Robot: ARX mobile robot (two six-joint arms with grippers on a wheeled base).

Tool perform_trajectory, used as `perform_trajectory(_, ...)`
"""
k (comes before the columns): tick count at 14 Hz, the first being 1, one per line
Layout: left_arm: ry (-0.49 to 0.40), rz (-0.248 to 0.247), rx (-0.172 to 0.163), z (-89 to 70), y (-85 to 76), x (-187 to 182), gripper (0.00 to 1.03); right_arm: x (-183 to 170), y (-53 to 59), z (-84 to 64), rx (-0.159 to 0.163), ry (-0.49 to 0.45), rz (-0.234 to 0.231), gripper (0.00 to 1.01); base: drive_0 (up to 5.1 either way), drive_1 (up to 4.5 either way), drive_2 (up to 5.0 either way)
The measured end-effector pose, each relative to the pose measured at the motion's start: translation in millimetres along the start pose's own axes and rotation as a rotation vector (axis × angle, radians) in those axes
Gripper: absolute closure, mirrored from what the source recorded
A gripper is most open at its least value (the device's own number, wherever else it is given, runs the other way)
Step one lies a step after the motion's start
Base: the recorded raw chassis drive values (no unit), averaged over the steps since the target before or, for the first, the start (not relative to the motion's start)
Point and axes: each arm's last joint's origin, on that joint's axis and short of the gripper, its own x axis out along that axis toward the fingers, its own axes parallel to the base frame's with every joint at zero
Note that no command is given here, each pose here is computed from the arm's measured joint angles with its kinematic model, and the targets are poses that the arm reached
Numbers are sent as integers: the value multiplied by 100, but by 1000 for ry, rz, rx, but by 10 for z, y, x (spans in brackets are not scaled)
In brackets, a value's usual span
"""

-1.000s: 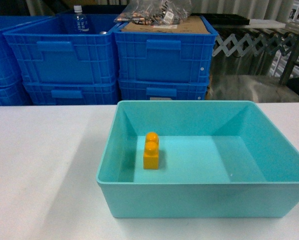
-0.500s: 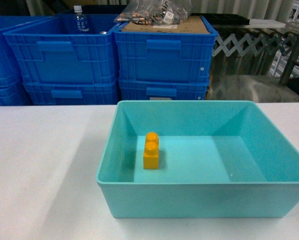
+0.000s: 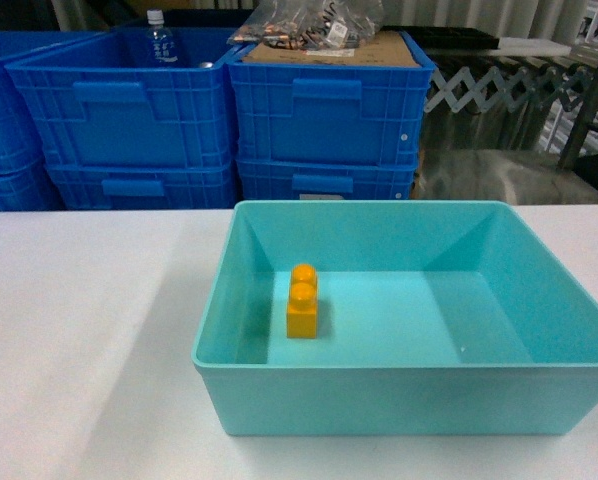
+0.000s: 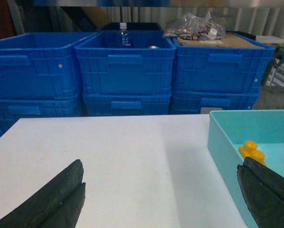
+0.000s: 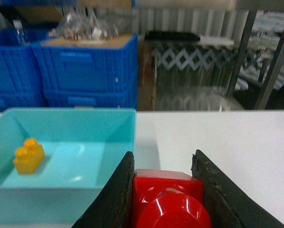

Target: Pick red block from blue box to shelf

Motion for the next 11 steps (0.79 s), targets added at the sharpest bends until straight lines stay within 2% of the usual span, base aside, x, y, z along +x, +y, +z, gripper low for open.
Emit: perform_trajectory(11, 0, 0, 0, 0, 0, 0, 5, 1, -1, -11, 0, 10, -3, 72, 0, 0, 0)
